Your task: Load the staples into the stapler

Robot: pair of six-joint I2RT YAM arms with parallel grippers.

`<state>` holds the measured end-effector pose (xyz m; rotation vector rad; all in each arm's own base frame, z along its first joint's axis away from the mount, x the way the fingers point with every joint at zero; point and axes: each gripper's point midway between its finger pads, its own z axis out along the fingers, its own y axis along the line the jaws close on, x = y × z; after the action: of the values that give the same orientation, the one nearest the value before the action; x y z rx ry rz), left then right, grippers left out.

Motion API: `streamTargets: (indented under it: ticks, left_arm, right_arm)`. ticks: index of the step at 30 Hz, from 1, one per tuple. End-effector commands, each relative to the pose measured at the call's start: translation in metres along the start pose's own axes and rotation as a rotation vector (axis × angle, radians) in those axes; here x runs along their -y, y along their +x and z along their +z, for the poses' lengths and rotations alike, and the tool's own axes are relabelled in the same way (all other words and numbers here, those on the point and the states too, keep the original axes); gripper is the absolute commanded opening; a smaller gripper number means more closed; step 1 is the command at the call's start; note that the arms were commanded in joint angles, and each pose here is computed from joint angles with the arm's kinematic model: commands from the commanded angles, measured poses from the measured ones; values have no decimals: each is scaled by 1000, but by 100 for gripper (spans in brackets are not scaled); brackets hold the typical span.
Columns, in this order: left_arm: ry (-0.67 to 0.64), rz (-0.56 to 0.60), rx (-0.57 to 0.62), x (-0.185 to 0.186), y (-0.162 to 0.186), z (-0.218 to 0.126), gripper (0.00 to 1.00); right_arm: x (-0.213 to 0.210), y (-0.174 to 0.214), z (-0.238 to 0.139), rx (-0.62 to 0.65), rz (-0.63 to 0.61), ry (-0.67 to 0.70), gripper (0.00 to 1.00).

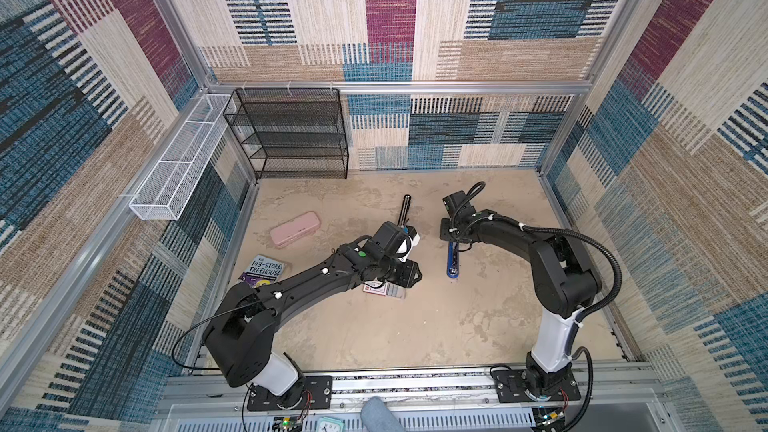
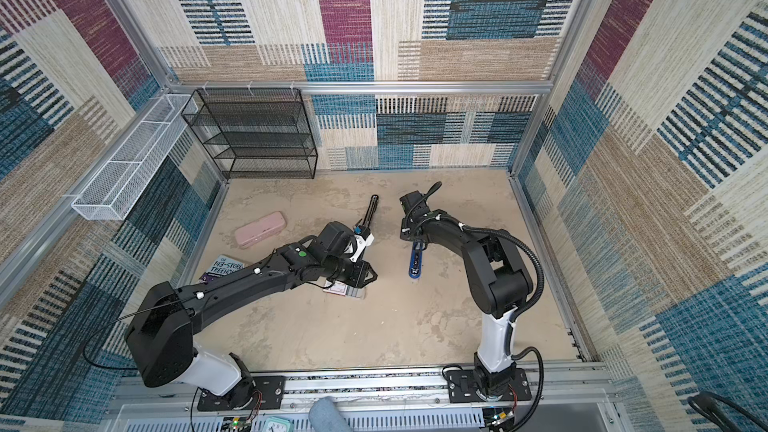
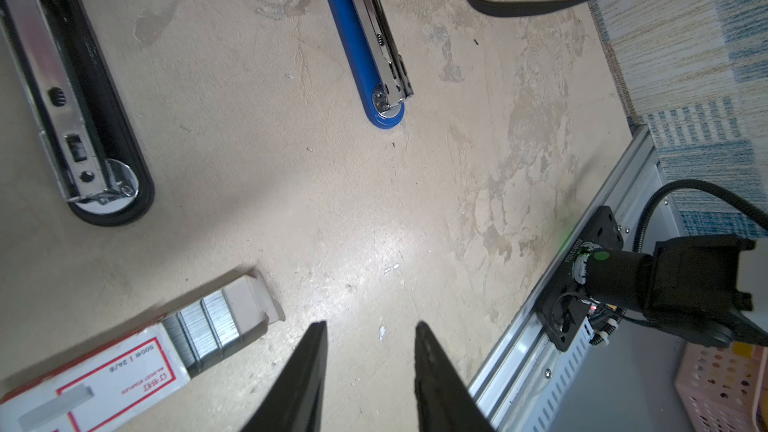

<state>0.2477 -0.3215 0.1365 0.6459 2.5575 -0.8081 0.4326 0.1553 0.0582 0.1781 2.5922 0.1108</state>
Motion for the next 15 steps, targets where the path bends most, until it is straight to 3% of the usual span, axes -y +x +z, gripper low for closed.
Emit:
streamTargets:
  ticks: [1,15]
  left_arm:
    - [4,24,-7,1,1,-1,38]
    - [6,23,-16,0,2,1,38]
  right_arm:
    - [-7,-2,-1,6,-4,-30,44]
    - [-5,22,-8,-33,7,-67,36]
